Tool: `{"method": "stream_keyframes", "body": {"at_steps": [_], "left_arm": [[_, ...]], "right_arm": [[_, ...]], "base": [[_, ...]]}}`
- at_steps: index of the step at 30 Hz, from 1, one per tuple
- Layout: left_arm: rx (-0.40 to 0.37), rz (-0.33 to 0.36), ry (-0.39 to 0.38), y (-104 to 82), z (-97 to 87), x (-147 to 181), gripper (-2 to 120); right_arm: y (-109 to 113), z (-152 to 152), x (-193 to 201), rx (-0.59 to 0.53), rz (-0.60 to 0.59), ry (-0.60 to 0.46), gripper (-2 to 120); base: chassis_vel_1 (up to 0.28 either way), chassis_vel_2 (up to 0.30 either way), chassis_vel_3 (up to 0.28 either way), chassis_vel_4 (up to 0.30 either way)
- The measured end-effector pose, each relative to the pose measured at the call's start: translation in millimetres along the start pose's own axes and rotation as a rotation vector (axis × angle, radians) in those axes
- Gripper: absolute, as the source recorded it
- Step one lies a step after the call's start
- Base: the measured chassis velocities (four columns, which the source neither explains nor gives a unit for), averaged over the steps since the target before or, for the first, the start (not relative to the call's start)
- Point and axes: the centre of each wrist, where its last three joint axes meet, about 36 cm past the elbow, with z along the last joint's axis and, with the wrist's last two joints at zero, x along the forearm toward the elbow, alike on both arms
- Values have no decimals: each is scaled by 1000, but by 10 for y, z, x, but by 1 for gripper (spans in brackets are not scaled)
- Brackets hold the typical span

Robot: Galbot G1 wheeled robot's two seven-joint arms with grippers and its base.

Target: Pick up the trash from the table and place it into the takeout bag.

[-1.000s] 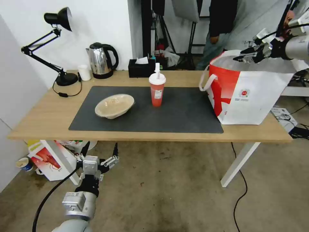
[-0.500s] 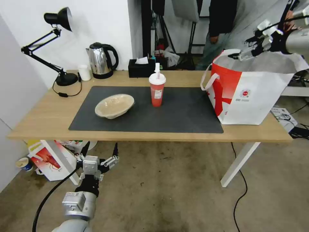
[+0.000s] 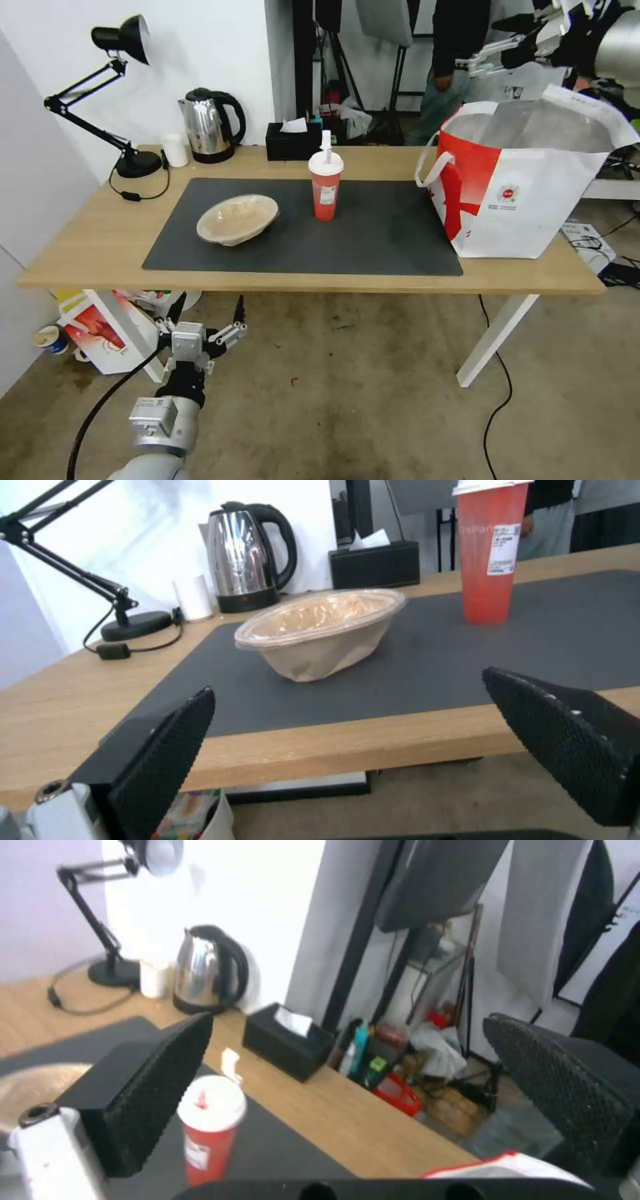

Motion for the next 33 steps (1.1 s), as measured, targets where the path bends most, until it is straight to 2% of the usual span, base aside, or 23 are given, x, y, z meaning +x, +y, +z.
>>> {"method": "stream_keyframes", "body": {"at_steps": [2, 6, 7, 11, 12, 16, 17, 20, 30, 33], "left_arm": [[0, 0, 0, 0, 0, 0, 100], [0, 0, 0, 0, 0, 0, 100], [0, 0, 0, 0, 0, 0, 100], [0, 0, 0, 0, 0, 0, 100], [0, 0, 0, 0, 0, 0, 100], [0, 0, 0, 0, 0, 0, 100], [0, 0, 0, 0, 0, 0, 100], [0, 0, 0, 0, 0, 0, 100], [0, 0, 0, -1, 0, 0, 100], [0, 0, 0, 0, 0, 0, 100]], "right_arm": [[86, 39, 44, -6, 7, -23, 100], [439, 130, 142, -23, 38, -105, 100], [439, 130, 142, -23, 38, -105, 100], [810, 254, 238, -51, 104, -205, 100], [810, 254, 238, -51, 104, -205, 100], [1070, 525, 382, -32, 180, -274, 100], [1070, 525, 382, -32, 180, -274, 100], [1254, 792, 494, -44, 229, -308, 100], [1739, 1364, 708, -54, 342, -368, 100], [1816, 1522, 739, -59, 371, -352, 100]], "base": [[0, 0, 0, 0], [0, 0, 0, 0], [0, 0, 0, 0], [0, 0, 0, 0], [0, 0, 0, 0], [0, 0, 0, 0], [0, 0, 0, 0], [0, 0, 0, 0], [0, 0, 0, 0], [0, 0, 0, 0]]}}
